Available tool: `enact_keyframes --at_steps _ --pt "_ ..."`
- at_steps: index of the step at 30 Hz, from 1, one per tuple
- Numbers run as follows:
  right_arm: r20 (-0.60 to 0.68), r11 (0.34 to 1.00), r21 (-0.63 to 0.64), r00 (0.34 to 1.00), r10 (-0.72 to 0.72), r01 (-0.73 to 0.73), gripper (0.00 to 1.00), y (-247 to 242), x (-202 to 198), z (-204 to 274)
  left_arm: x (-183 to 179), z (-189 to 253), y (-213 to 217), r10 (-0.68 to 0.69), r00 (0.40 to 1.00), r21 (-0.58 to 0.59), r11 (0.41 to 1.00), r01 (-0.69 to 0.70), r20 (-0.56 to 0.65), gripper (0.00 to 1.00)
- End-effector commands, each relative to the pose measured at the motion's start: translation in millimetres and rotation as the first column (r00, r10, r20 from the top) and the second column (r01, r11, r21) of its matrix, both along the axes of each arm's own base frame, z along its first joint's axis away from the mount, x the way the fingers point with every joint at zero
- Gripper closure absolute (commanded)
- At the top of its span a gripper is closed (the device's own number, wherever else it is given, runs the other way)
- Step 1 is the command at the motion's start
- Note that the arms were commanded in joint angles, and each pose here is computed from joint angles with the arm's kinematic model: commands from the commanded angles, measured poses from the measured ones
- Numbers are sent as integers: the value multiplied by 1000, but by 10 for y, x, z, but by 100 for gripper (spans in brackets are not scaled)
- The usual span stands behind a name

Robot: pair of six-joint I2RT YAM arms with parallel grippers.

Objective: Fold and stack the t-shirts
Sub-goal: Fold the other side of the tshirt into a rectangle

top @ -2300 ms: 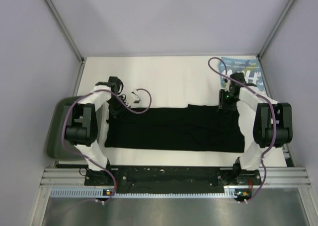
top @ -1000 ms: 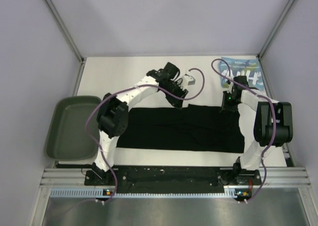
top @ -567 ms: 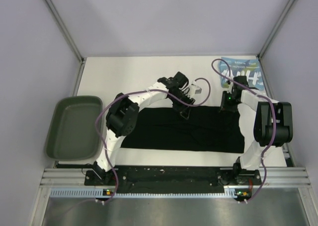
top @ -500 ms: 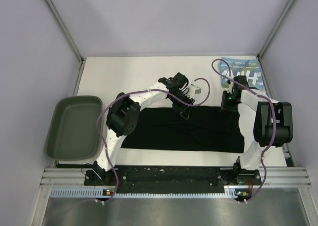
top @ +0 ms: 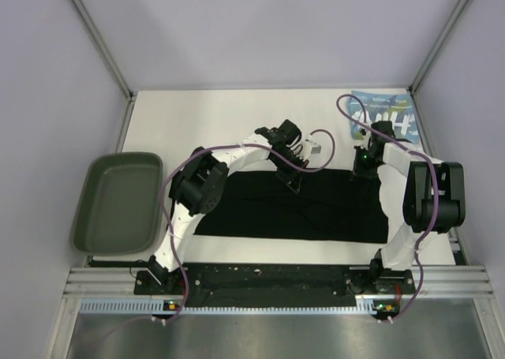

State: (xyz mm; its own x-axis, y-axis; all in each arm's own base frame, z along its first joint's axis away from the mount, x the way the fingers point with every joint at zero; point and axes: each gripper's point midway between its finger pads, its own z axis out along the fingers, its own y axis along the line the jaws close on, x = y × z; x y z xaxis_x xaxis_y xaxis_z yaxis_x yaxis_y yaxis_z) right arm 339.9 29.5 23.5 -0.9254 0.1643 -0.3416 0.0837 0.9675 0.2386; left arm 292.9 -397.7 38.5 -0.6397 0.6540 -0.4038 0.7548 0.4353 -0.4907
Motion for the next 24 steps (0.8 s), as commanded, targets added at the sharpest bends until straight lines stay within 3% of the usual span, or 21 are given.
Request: enact_keyframes --at_steps 1,15,17,19,24 --pt "62 1000 20 998 4 -5 100 28 58 250 57 354 -104 -29 997 -72 997 35 74 100" --pt "117 999 38 993 -7 3 100 71 -250 557 -90 596 -19 -81 991 -110 990 93 105 100" --pt "95 1000 24 995 -15 13 82 39 -278 503 -71 524 -3 -76 992 -97 992 86 105 100" --pt "70 999 33 998 -10 8 71 59 -298 434 -71 474 -6 -72 993 -92 993 81 95 100" --pt "13 997 75 1000 11 -12 68 130 -308 245 -97 410 -19 -73 995 -92 993 79 66 100"
